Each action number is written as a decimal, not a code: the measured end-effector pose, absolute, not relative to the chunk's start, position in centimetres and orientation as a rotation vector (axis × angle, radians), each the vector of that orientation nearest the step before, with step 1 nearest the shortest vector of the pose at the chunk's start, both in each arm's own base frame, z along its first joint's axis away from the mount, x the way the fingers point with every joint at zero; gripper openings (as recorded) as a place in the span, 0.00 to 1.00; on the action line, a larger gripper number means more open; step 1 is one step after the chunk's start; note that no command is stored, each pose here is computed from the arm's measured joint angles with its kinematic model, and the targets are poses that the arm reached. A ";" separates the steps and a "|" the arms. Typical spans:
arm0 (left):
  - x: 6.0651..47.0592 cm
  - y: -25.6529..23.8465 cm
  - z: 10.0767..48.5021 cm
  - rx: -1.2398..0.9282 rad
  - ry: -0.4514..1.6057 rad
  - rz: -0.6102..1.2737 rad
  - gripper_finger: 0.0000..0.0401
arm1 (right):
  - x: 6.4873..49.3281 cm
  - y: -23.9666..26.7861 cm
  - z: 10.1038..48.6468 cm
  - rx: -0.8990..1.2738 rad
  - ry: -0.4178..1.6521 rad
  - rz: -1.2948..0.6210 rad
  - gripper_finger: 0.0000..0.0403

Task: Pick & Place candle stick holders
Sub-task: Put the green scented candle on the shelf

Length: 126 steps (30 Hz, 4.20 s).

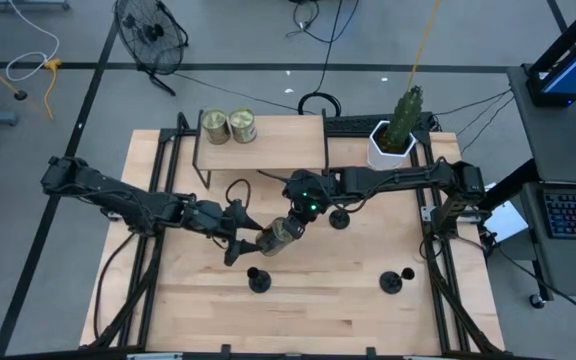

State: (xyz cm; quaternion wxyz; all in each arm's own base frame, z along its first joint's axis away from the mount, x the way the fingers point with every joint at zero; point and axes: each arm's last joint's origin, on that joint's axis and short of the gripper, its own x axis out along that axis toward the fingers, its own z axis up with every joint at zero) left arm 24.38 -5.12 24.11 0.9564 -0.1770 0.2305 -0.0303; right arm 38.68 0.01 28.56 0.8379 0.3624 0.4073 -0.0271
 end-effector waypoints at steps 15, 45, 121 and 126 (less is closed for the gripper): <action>27.9 -4.4 25.3 -0.308 0.539 -0.128 0.77 | 38.7 0.7 28.6 0.758 0.862 -0.030 0.00; 29.7 -4.4 25.4 -0.309 0.619 -0.151 0.79 | 38.7 1.4 28.6 0.736 0.867 -0.033 0.00; 20.5 -1.3 31.4 -0.339 0.440 0.546 0.88 | 38.3 1.1 31.2 0.533 0.695 0.059 0.23; 20.0 -0.7 32.0 -0.280 0.332 0.756 0.88 | 36.5 0.8 33.6 0.454 0.638 0.023 0.23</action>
